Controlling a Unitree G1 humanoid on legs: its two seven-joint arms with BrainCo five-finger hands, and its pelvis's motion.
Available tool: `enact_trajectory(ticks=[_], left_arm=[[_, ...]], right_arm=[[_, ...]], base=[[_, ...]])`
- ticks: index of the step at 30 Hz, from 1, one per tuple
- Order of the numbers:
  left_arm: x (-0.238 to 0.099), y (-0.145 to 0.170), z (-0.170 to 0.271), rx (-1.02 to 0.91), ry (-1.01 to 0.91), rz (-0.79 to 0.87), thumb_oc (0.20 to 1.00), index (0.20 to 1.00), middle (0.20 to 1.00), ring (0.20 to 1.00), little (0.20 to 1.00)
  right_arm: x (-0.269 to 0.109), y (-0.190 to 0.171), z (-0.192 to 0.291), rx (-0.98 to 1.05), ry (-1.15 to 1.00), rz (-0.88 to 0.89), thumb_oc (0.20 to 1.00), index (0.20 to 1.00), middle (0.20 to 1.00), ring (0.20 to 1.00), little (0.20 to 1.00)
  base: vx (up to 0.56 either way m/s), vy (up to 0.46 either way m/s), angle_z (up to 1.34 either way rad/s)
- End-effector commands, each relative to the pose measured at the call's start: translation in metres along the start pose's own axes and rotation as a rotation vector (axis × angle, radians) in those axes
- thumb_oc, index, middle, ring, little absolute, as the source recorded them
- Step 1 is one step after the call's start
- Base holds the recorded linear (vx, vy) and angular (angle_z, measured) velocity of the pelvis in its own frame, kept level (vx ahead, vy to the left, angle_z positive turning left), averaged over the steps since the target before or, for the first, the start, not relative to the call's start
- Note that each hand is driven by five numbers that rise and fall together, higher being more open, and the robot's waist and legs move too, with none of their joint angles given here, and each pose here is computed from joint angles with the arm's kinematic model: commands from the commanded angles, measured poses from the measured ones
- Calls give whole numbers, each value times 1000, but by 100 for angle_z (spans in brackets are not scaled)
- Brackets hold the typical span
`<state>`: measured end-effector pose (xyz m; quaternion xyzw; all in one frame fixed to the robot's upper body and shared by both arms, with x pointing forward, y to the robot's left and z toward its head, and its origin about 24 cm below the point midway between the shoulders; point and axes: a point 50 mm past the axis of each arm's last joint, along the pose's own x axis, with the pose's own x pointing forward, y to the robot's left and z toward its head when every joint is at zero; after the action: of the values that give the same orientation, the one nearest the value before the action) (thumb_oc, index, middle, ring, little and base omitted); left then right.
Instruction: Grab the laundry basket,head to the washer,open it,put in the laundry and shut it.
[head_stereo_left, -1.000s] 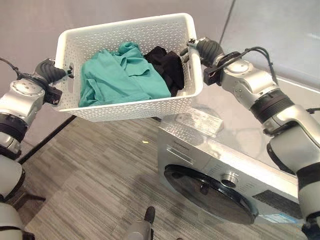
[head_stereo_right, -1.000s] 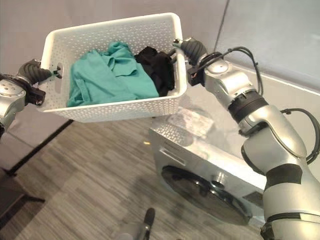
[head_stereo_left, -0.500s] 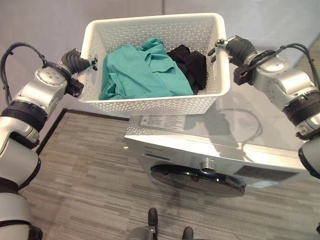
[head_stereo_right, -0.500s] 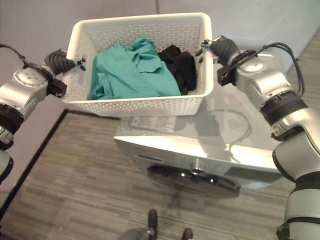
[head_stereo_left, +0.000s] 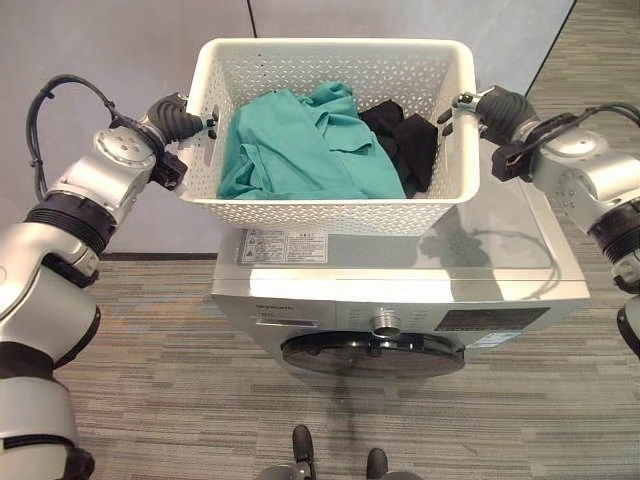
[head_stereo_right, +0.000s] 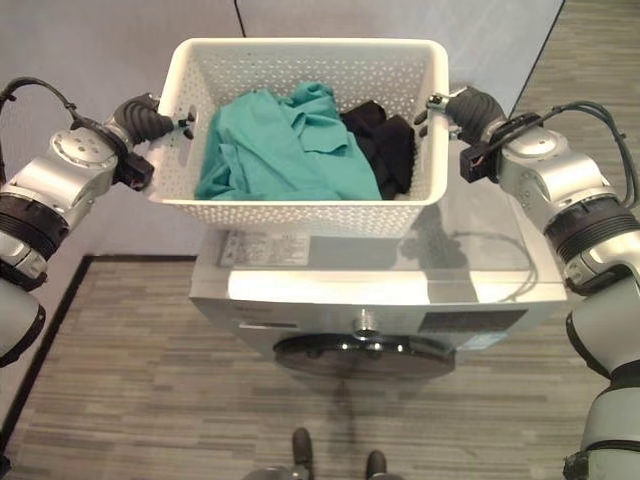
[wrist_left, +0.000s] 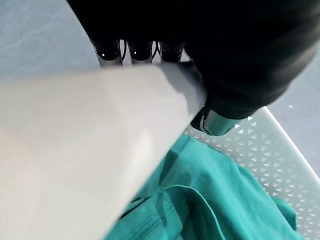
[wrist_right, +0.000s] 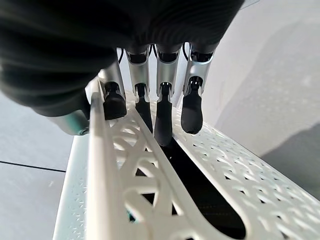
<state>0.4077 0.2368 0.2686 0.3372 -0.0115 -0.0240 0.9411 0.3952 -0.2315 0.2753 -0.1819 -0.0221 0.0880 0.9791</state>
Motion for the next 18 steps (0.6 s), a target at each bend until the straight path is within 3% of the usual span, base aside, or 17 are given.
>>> enact_trajectory(ticks=[1,18], left_arm=[[5,6,25,88,-78,33,200,200,200,200,200],[22,-55,48,114,-116,-78,200,200,200,200,200]], right_arm=[[-9,-38,25,-29,-56,-159,200,200,200,200,200],[-14,-74,6,-109,123,-343,200,200,200,200,200]], base=[[0,0,0],[0,0,0]])
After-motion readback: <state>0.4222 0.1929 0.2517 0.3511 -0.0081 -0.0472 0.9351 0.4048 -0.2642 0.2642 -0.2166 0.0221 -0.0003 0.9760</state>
